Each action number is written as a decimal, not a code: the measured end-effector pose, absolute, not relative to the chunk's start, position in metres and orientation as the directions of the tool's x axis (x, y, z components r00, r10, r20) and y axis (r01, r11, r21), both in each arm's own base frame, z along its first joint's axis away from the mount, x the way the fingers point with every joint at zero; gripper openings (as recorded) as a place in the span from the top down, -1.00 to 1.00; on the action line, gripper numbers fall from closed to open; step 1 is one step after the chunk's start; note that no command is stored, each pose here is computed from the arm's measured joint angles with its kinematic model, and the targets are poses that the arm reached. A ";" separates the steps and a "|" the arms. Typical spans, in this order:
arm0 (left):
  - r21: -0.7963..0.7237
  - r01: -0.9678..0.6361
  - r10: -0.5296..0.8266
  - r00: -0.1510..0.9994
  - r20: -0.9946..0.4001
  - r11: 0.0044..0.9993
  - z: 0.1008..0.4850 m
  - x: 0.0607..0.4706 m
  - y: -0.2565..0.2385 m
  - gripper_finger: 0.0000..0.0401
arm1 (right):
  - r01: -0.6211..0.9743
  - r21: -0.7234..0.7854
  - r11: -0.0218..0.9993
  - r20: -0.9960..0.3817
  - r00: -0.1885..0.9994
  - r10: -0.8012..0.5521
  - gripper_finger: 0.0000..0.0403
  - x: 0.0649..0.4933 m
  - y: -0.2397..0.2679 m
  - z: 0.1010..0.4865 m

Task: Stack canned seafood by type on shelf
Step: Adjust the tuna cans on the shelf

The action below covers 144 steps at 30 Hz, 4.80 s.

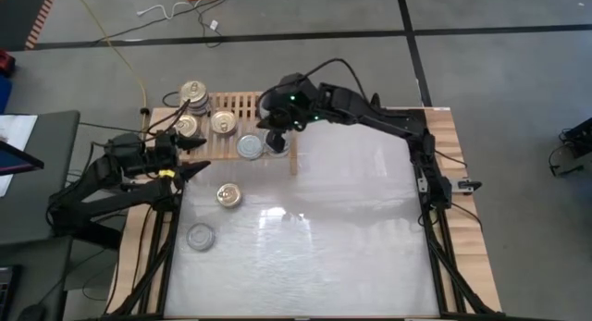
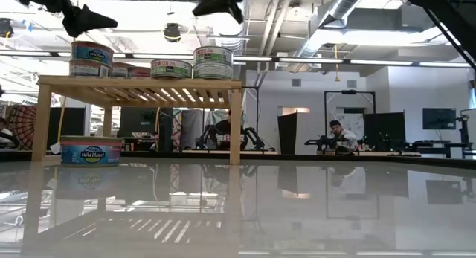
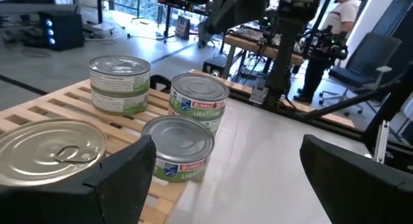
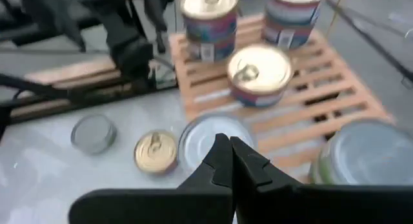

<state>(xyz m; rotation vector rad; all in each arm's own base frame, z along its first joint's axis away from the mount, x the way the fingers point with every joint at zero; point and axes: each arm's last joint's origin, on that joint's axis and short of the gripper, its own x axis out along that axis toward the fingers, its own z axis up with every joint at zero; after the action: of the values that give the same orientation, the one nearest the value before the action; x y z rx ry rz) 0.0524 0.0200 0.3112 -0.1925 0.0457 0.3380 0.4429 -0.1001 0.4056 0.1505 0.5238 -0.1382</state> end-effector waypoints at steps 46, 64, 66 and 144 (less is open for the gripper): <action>-0.413 -0.596 0.429 0.794 -0.431 0.689 0.367 0.163 0.074 -0.79 | 0.385 0.360 0.850 -0.237 0.919 -0.315 0.88 0.184 -0.028 0.317; -0.175 -0.711 0.511 0.633 -0.582 0.681 0.455 0.227 0.106 -0.26 | 0.371 0.241 0.897 -0.196 0.924 -0.329 0.88 0.144 -0.025 0.330; -0.157 -0.708 0.514 0.628 -0.584 0.688 0.457 0.229 0.107 -0.01 | 0.375 0.257 0.891 -0.192 0.923 -0.333 0.88 0.145 -0.026 0.330; -0.070 -0.345 0.109 0.473 -0.874 0.936 0.397 0.215 0.112 1.00 | 0.464 0.340 0.818 -0.188 0.886 -0.425 0.88 0.179 -0.049 0.322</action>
<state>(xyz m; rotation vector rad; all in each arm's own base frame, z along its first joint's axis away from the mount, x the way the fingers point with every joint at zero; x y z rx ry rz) 0.2146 0.1121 0.3967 -0.2506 1.0442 0.2814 0.1793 -0.0493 0.3223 0.3883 0.1051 -0.4742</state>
